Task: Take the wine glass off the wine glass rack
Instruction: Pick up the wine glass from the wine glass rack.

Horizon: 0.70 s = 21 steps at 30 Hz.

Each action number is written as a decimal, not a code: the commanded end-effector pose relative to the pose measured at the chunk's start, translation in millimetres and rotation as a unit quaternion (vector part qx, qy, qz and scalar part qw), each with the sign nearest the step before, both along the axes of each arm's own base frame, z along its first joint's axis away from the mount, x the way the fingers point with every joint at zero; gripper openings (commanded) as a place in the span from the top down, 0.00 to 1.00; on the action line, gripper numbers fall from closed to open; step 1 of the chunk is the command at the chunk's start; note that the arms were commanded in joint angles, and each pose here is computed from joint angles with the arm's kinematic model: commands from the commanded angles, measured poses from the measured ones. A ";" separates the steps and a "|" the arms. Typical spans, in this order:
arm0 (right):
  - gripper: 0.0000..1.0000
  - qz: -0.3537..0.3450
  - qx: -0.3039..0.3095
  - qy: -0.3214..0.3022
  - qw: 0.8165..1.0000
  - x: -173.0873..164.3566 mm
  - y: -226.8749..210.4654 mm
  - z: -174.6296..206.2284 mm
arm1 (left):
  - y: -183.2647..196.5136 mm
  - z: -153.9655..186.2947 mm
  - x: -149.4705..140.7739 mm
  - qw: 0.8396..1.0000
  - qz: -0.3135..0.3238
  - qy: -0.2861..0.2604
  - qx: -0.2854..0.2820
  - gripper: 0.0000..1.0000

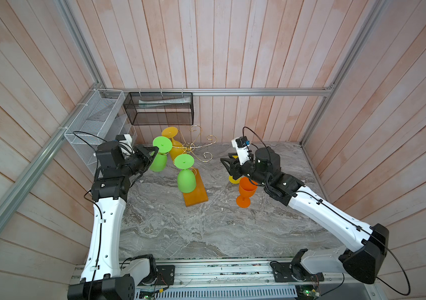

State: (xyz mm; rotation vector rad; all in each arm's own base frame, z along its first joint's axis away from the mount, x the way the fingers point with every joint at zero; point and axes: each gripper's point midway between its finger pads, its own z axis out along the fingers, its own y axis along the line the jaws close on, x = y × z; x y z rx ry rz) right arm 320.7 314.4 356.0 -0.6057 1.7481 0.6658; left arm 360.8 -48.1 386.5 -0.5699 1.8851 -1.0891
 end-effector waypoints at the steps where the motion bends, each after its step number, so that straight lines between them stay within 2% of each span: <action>1: 0.57 -0.006 0.006 -0.012 1.000 -2.5 -2.7 10.2 | 0.9 23.5 7.9 0.999 -0.003 -0.040 0.003 1.00; 11: 0.56 -0.007 0.007 -0.012 1.000 -2.9 -3.8 10.6 | -21.1 25.6 10.5 0.998 -0.038 -0.044 0.000 1.00; 21: 0.57 -0.005 0.011 -0.010 1.000 -5.7 -5.1 11.6 | -31.2 18.4 -15.7 0.998 -0.054 -0.039 -0.008 1.00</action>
